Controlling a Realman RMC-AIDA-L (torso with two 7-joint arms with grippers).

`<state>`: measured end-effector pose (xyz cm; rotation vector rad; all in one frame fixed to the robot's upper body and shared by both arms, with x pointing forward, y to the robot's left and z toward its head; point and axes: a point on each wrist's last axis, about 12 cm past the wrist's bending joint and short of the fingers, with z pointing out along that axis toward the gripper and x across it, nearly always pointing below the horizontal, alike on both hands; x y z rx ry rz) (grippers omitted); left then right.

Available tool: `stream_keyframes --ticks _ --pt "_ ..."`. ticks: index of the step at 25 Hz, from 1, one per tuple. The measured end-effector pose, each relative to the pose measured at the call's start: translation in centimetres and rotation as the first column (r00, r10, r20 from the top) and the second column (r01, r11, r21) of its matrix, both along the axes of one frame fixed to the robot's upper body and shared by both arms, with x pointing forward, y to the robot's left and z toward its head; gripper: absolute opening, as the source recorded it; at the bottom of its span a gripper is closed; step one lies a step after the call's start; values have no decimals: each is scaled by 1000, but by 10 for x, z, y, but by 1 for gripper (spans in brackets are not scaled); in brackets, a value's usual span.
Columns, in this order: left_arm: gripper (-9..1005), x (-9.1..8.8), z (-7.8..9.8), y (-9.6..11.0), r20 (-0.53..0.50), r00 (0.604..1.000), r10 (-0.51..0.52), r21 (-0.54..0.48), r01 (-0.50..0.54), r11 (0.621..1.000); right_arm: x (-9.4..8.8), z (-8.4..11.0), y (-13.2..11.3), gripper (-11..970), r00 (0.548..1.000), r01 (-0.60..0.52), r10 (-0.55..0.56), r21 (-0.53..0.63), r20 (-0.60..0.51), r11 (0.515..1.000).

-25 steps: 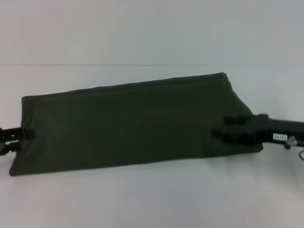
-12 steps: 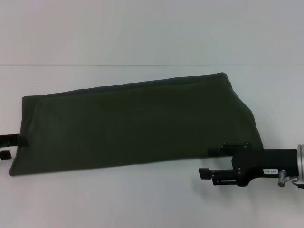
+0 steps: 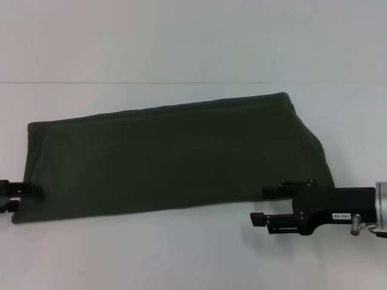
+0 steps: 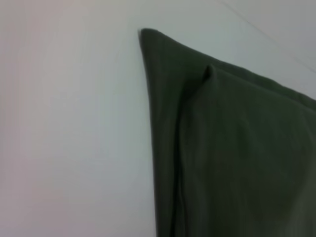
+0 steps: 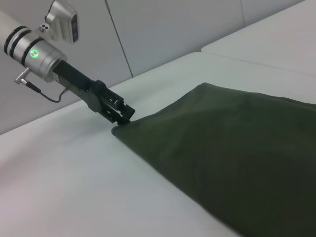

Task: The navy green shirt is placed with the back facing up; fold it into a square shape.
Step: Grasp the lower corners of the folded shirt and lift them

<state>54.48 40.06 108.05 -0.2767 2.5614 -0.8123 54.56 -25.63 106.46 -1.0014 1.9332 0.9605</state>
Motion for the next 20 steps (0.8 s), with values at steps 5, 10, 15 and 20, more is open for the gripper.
stream_keyframes --ticks 5,10,15,20 --pt "780 3 -1 -6 -8 1000 -26 4 26 1000 0 -1 0 800 1000 5 -5 -2 -1 1000" --pt "776 3 -1 -8 -14 999 -41 2 41 999 1 -2 2 800 1000 11 -11 -5 -1 1000" --pt "765 4 -1 -11 -39 998 -56 11 57 998 2 -1 3 800 1000 12 -12 -4 -2 1000" --pt "671 5 1 -7 -38 998 -42 53 44 998 3 -1 3 799 1000 14 -14 -2 0 1000"
